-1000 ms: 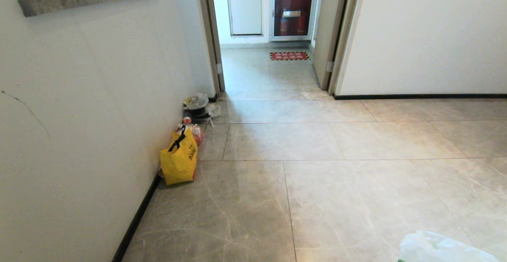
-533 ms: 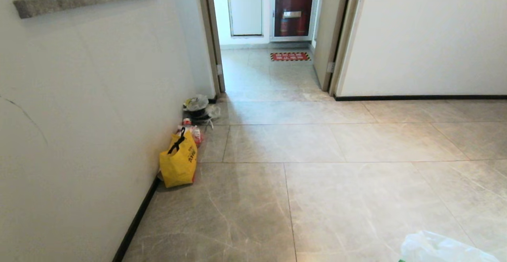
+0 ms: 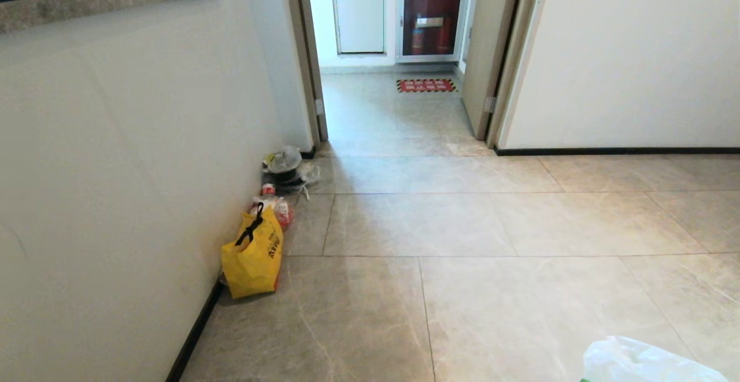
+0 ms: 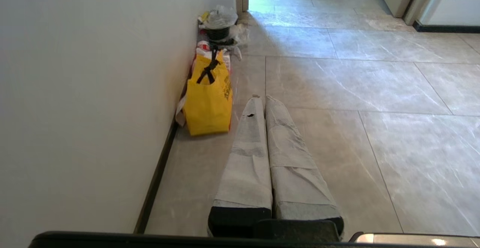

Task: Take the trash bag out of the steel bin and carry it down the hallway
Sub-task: Put the trash bag at the door

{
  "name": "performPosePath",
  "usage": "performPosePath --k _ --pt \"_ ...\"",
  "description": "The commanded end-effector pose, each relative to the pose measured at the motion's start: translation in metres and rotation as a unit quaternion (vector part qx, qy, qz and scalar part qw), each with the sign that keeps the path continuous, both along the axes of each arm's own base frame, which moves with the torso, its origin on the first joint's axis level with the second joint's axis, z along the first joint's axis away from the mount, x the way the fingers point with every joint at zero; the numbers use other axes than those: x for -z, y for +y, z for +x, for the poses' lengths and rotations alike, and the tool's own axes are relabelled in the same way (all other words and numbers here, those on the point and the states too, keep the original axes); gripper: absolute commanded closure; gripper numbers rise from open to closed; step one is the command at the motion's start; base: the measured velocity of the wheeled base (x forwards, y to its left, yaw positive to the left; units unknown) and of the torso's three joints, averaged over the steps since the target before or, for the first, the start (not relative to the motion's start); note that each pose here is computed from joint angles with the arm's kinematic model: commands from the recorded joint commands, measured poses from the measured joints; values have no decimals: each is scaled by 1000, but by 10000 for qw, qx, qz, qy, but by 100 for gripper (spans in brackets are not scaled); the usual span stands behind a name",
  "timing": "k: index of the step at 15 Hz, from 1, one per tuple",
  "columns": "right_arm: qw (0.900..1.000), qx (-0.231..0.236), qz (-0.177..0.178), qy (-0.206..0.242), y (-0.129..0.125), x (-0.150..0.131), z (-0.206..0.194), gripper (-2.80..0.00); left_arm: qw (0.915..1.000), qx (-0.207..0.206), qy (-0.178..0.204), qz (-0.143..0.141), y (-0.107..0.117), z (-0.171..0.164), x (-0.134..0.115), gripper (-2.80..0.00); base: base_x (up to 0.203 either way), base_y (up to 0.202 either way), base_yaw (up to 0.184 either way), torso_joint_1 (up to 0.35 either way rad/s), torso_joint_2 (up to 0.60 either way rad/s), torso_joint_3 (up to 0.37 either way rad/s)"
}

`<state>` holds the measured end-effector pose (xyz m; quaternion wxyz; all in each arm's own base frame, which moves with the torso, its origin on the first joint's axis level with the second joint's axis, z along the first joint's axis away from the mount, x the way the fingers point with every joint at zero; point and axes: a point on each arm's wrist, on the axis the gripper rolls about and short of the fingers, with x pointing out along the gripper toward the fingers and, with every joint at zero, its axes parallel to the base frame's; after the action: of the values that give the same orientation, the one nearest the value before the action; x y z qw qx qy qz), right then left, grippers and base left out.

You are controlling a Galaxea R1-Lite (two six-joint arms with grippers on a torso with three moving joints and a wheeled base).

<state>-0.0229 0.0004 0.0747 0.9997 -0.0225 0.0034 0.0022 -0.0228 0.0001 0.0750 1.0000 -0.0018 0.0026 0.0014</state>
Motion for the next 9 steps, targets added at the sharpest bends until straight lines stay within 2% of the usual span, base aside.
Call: performPosePath --k 1,9 --pt "10000 6 -5 -3 0 0 0 0 10000 -2 -3 -5 0 0 0 0 192 0 1 6 8 6" --pt "10000 -2 -2 4 0 0 0 0 10000 -2 -3 -5 0 0 0 0 185 0 1 4 3 2"
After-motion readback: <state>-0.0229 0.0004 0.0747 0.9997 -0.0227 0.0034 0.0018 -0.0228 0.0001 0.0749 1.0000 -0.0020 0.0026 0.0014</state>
